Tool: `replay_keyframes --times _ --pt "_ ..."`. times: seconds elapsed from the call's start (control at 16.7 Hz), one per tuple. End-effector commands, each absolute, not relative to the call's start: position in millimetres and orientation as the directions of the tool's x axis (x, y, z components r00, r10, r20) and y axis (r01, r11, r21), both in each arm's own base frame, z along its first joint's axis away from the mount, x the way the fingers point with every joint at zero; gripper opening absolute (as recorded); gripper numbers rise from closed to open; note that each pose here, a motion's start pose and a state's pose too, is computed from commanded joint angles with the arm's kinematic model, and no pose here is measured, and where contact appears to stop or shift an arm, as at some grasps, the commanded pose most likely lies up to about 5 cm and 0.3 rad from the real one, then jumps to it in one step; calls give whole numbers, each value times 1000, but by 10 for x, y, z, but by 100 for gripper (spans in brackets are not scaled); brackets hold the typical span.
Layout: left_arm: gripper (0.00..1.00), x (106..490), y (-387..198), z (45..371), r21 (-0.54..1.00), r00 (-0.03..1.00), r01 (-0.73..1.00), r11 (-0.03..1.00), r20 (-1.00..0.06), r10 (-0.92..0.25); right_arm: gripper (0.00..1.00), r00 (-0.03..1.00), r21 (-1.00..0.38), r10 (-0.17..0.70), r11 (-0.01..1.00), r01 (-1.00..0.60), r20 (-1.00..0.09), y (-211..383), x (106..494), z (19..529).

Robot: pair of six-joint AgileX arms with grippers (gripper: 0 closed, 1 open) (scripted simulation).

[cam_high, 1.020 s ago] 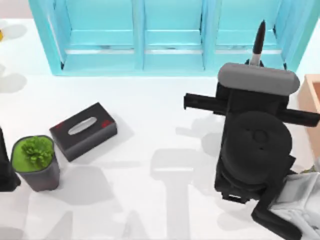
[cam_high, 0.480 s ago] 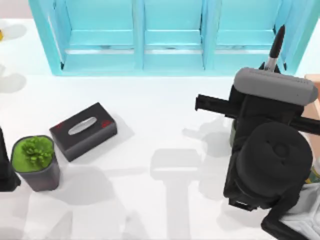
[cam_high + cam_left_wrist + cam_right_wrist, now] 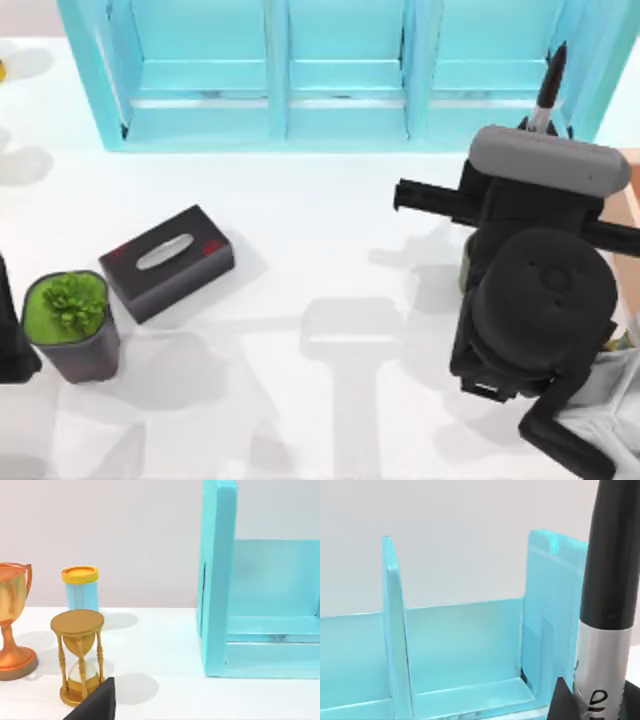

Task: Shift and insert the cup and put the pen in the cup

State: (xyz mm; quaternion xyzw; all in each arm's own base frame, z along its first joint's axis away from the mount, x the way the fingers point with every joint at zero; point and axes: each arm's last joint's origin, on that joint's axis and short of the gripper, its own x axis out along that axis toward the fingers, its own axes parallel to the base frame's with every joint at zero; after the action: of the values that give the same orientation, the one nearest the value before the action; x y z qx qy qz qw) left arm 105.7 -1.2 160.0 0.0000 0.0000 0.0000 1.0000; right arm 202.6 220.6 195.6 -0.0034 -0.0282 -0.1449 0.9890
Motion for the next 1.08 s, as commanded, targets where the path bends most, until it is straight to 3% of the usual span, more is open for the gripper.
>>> replay_keyframes --times 0.66,1.08 --pt "100 1057 -12 1600 0 1000 0 1000 0 0 0 957 5 -285 959 285 57 2138 2223 1864" --pt "100 1057 -12 1600 0 1000 0 1000 0 0 53 957 5 -285 959 285 57 2138 2223 1864"
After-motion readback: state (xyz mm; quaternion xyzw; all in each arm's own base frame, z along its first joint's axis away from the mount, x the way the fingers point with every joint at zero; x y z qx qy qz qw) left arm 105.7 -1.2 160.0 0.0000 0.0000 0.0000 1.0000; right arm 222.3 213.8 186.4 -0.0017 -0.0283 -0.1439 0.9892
